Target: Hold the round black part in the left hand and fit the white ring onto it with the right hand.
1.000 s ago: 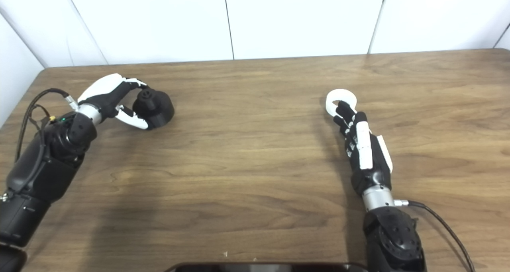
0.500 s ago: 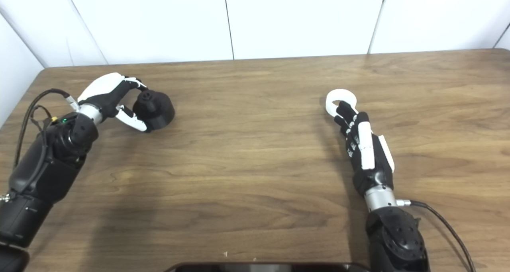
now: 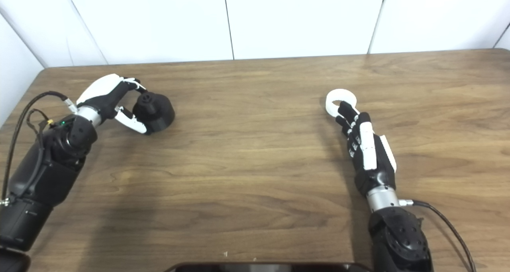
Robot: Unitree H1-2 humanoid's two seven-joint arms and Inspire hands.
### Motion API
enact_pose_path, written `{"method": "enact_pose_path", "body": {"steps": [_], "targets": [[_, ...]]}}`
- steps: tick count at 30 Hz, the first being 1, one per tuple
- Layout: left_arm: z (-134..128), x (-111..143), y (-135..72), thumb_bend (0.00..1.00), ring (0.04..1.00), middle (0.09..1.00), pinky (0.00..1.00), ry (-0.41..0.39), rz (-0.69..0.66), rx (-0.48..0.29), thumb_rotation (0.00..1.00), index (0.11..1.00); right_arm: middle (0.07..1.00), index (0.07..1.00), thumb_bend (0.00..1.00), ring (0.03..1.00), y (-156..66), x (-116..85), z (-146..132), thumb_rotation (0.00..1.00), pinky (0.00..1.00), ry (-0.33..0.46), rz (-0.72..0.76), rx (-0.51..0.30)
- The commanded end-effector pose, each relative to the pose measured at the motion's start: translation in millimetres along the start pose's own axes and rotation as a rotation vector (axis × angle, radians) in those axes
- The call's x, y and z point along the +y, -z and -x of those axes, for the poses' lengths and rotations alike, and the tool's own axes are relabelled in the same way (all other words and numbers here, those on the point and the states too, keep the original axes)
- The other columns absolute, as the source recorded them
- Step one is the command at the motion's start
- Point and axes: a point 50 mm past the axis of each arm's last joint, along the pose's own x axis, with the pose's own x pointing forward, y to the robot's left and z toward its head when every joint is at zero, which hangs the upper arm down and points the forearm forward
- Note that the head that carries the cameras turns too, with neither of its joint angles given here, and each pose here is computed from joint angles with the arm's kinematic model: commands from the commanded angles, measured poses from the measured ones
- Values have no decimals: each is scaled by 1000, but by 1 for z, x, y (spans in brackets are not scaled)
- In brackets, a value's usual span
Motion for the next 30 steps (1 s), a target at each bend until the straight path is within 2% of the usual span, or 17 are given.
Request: {"method": "enact_pose_path", "body": {"steps": [1,7,18,26,30], "targets": [[0,24,-10,824,1000,958,949,-79,-19,-43,132,658,914,884,556,920,-18,2,-6,1000,1000,-19,5,-84],[9,21,-21,827,1000,944,887,-68,-5,-84,138,656,907,878,553,916,-19,0,-7,1000,1000,-21,8,-86],[26,13,-47,835,1000,940,916,-33,-57,-167,183,661,902,875,559,908,-19,2,-6,1000,1000,-23,19,-84],[43,3,-65,846,1000,931,926,-12,-53,-227,155,659,909,881,557,916,-18,5,-4,1000,1000,-21,11,-78],[51,-3,-74,843,1000,926,945,-1,-77,-288,174,657,906,878,564,909,-18,5,-4,1000,1000,-18,15,-77]]}}
